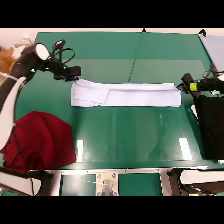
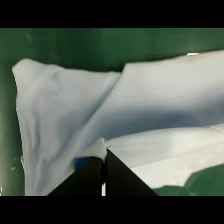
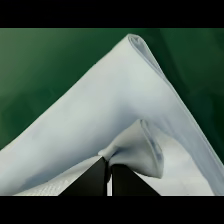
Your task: Fold the shirts.
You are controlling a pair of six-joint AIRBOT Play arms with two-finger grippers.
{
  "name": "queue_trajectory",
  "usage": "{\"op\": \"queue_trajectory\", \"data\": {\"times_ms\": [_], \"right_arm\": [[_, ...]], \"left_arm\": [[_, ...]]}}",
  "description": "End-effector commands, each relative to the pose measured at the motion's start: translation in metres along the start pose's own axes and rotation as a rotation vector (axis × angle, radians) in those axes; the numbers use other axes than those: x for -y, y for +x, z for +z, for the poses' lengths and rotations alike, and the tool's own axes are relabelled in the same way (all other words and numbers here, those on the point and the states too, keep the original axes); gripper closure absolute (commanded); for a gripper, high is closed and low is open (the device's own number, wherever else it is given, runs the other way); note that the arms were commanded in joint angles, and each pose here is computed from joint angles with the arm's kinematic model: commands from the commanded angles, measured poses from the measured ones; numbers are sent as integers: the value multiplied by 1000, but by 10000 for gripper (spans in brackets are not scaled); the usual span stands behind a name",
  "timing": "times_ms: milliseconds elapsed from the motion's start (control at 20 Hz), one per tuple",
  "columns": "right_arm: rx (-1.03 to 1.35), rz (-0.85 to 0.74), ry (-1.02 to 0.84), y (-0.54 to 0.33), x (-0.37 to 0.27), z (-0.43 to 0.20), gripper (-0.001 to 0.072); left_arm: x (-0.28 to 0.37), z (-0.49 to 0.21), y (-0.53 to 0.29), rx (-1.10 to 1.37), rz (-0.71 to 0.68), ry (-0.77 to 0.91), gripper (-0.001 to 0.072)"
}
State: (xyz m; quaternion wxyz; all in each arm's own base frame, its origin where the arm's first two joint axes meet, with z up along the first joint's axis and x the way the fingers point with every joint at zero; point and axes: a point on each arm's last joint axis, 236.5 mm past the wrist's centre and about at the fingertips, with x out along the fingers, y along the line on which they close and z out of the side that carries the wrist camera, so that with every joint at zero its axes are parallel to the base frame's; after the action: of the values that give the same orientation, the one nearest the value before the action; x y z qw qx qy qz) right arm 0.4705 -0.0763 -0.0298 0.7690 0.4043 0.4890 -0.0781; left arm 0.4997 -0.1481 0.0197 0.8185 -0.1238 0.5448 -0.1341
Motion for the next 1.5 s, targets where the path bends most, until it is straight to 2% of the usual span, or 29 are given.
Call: {"op": "queue_trajectory", "data": {"times_ms": [0,50,100,150,250,300,400,600,650,750,800,850,1000,1050,1150,1200,1450], "right_arm": [[-50,19,25,52,-4,14,698],[-51,42,47,64,-8,20,696],[-48,63,66,72,-11,26,631],[-39,73,69,74,-13,35,522],[2,93,9,58,-17,61,236],[11,102,-40,42,-17,73,205],[-12,82,-90,14,0,85,205],[-230,74,-131,6,48,46,232],[-289,79,-137,13,55,34,232],[-378,94,-160,27,62,14,237],[-410,99,-171,35,64,6,283],[-429,100,-176,42,65,0,309],[-471,98,-181,63,63,-14,319],[-470,95,-185,70,62,-16,365],[-477,108,-212,75,58,-19,610],[-480,122,-213,73,54,-19,697],[-527,227,-328,8,2,-14,699]], "left_arm": [[-13,35,40,65,-1,-18,679],[-13,43,48,96,-12,-25,482],[-10,51,52,133,-33,-16,130],[-8,59,52,165,-43,-17,16],[-8,74,41,211,-44,-13,20],[-10,79,29,205,-41,-7,20],[-17,89,5,197,-41,-9,20],[-25,85,-15,146,-49,-24,22],[-25,80,-14,127,-50,-24,54],[-16,72,-13,91,-74,-23,388],[-12,67,-13,73,-91,-28,588],[-9,63,-13,56,-103,-30,682],[13,52,-15,9,-196,-22,682],[21,52,-17,5,-232,-26,682],[41,51,-21,3,-312,-30,683],[49,49,-20,-4,-322,-22,682],[113,23,20,-23,-357,53,683]]}}
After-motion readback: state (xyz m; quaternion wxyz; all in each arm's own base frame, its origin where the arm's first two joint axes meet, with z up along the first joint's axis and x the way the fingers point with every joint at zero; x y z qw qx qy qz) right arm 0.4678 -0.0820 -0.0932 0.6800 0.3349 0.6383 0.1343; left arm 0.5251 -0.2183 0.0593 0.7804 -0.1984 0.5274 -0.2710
